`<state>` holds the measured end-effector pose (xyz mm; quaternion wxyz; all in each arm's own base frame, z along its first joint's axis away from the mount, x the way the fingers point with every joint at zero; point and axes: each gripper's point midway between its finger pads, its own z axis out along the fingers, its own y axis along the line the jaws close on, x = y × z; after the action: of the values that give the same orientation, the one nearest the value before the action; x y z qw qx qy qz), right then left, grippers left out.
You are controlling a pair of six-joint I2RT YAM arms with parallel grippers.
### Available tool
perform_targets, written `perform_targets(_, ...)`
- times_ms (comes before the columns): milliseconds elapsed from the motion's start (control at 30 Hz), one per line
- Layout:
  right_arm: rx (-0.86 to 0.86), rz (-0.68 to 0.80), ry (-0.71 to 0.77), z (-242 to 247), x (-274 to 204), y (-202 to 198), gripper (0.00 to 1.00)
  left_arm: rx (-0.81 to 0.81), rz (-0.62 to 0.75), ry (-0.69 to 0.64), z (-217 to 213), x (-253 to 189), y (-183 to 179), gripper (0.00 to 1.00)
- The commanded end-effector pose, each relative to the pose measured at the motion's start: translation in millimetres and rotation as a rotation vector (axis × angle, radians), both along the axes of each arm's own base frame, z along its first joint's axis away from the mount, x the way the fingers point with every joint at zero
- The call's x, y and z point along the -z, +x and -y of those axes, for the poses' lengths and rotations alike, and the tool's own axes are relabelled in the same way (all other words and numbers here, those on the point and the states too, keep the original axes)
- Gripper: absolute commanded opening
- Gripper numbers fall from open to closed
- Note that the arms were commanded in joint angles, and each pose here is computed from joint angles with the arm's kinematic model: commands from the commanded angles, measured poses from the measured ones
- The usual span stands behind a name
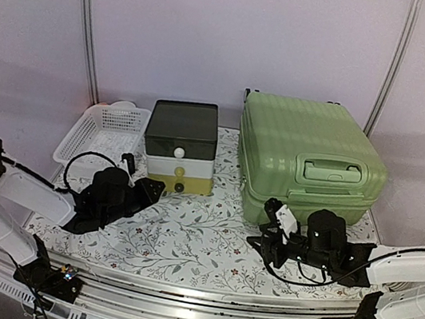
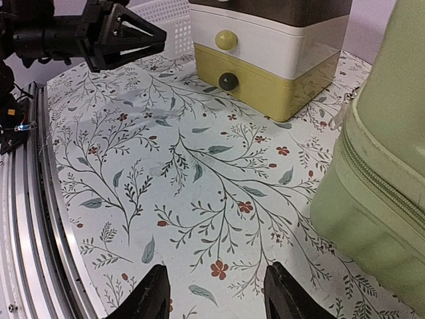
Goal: Open, take out, and arrange the luggage
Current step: Move the storage box to the corner of the board.
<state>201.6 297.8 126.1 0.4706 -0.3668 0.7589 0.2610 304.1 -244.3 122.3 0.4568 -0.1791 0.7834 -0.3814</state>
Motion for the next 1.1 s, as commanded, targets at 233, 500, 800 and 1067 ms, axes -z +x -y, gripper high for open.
perform_targets(233, 0.031, -0.051, -0.003, 12, 4, -1, 0.49, 0.013, -0.044, 0.409, -22, 16, -43, 0.26)
perform_targets(500, 0.065, -0.181, -0.012, 20, 1, -10, 0.5, 0.425, 0.159, 0.983, 38, 15, -41, 0.36)
perform_targets(800, 0.079, -0.2, 0.019, 29, -20, -17, 0.52, 0.587, 0.123, 1.468, 50, 57, -20, 0.39)
perform_targets(1067, 0.096, -0.173, 0.04, 33, -28, -15, 0.52, 0.521, 0.162, 1.923, 43, 93, 17, 0.29)
